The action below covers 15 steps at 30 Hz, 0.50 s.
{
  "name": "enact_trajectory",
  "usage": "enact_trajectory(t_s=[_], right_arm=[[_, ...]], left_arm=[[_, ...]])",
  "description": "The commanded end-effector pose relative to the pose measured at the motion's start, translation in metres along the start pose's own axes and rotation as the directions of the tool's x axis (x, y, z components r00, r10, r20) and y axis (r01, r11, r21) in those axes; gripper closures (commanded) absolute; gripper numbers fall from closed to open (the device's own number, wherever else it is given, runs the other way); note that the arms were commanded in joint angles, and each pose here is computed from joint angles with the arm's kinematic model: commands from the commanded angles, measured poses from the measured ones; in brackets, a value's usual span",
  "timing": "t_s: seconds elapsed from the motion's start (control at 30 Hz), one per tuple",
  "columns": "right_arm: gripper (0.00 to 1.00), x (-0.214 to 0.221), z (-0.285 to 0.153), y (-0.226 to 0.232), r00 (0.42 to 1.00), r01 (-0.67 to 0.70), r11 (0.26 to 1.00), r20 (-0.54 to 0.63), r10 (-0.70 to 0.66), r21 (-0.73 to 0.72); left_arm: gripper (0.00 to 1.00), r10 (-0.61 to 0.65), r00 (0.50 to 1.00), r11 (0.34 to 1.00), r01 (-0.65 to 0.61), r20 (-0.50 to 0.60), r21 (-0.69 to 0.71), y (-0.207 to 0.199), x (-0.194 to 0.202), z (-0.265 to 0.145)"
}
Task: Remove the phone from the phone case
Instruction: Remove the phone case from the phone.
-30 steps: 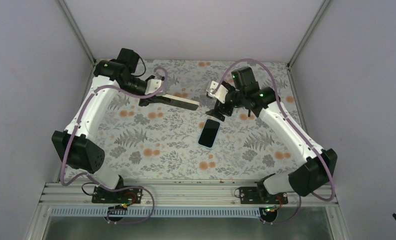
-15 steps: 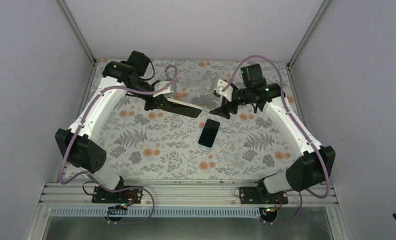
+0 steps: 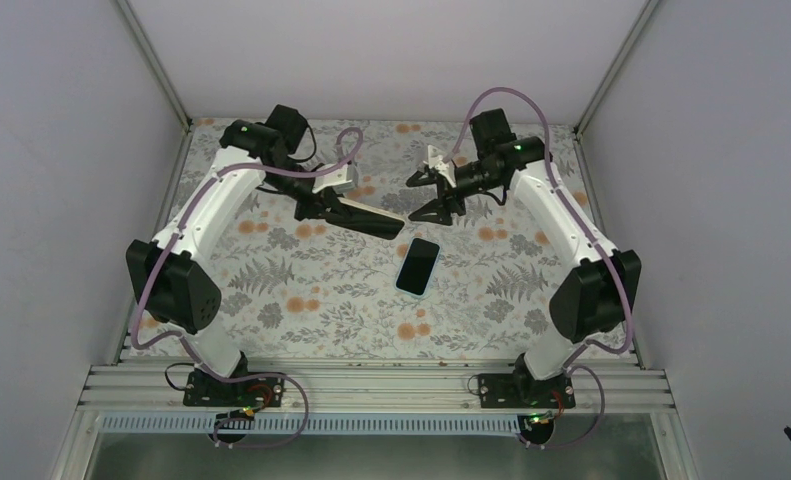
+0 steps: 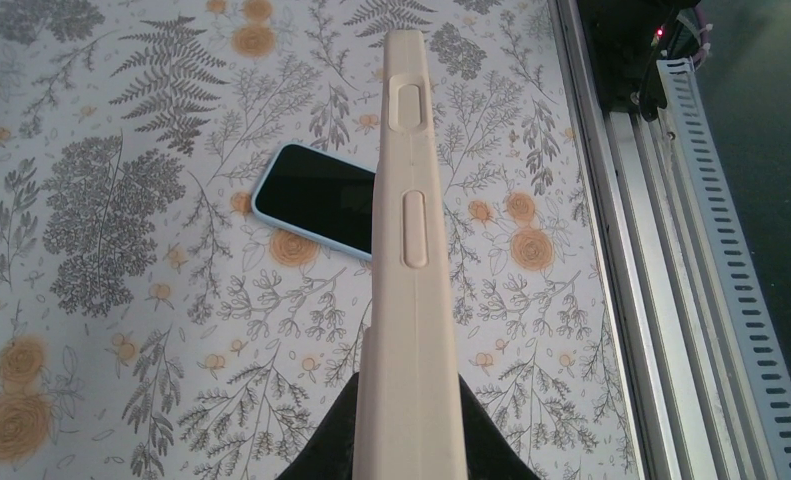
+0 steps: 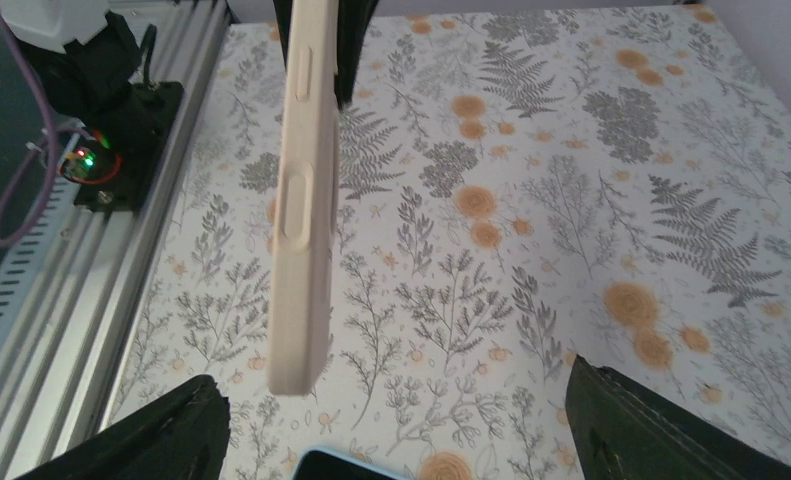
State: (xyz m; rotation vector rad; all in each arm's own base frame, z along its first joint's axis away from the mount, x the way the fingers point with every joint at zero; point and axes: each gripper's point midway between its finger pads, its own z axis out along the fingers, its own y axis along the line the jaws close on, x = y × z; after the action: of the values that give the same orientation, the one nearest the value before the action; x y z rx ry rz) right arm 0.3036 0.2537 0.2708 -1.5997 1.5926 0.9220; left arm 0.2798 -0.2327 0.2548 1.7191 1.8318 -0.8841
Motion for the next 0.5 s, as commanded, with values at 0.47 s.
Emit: enact_trajectory(t_s=[0.47], right_arm=[[0.19, 0.004, 0.011, -0.008, 0.999, -0.018, 0.999, 0.046, 0.021, -0.051]], left_arm=[[0.98, 0.056, 0.993, 0.998, -0.056, 0.102, -0.002, -0.004, -0.031, -0.013]])
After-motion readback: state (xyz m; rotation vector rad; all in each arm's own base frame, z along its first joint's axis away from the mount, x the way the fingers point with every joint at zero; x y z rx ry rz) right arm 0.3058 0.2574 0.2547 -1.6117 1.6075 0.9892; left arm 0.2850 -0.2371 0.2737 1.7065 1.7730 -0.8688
